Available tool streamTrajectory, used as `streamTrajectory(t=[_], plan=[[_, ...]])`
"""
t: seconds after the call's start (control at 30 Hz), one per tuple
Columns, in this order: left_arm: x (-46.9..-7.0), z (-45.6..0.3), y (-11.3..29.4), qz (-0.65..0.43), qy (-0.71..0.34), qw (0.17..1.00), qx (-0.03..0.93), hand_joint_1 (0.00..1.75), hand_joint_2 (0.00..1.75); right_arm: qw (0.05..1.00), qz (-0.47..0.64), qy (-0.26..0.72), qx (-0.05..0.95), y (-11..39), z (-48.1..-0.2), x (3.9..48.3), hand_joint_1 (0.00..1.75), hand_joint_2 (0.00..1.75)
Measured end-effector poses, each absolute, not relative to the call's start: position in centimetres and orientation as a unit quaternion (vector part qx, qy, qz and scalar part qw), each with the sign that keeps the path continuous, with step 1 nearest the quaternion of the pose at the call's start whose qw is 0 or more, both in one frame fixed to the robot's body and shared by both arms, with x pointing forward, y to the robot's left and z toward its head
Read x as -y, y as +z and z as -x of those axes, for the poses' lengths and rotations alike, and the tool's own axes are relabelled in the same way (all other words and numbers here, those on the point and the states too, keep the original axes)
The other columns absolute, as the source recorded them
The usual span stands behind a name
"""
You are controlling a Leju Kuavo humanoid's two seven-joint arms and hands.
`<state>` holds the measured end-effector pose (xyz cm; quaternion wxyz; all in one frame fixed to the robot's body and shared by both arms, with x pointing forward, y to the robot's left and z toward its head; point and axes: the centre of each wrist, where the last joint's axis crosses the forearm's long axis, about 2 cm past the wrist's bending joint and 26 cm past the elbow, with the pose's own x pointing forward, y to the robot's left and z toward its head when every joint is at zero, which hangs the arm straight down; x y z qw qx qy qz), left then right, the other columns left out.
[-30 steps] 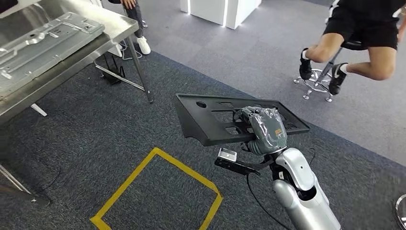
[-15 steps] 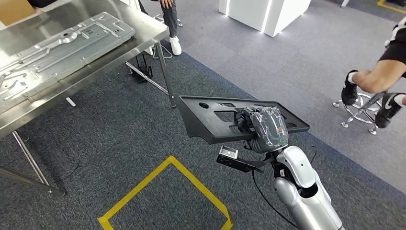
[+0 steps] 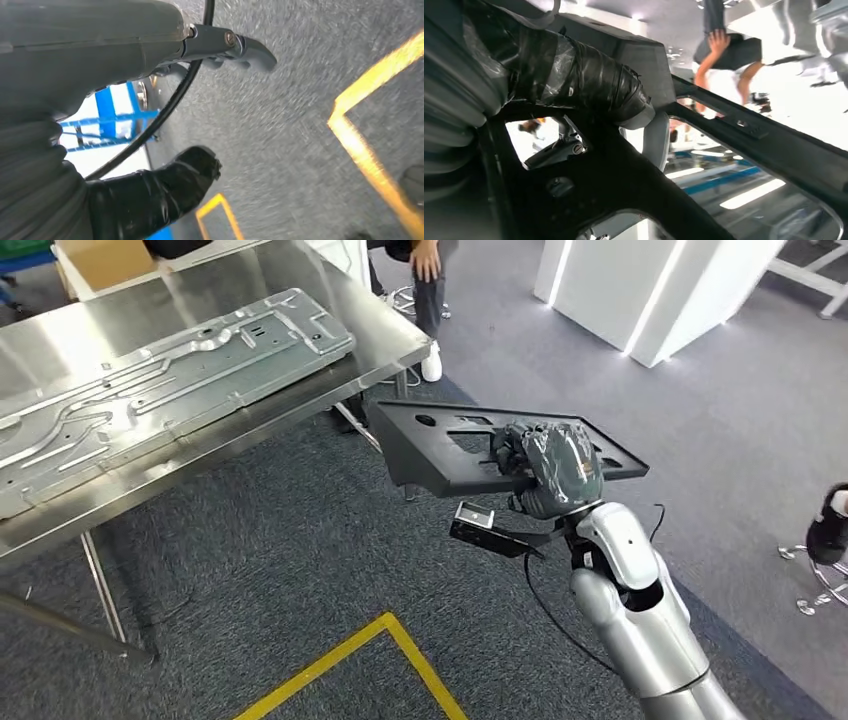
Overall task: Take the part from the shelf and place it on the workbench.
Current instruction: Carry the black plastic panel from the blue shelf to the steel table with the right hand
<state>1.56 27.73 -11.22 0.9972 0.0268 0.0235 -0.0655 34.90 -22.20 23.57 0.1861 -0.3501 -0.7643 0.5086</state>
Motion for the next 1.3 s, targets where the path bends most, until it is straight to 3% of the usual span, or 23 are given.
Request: streamTrajectory(t=[0.5,0.97,1.3], plan=[[-28.0,-1.5,-11.2,-0.023,-0.072,0.997,-0.026,0.00,1.75,0.169,0.362,0.535,0.744,26.2,-37.9,21.2,1.75,1.75],[-28.4,-2.2,-11.2,-0.014,-0.055,0.998,-0.009,0.00,1.75,0.164,0.373,0.543,0.735,28.9,-39.4,17.3,1.75,1.75],[-28.4,-1.6,-11.2,-0.011,-0.051,0.999,-0.014,0.00,1.75,0.181,0.365,0.583,0.702,27.0,-39.6,16.0,1.75,1.75]])
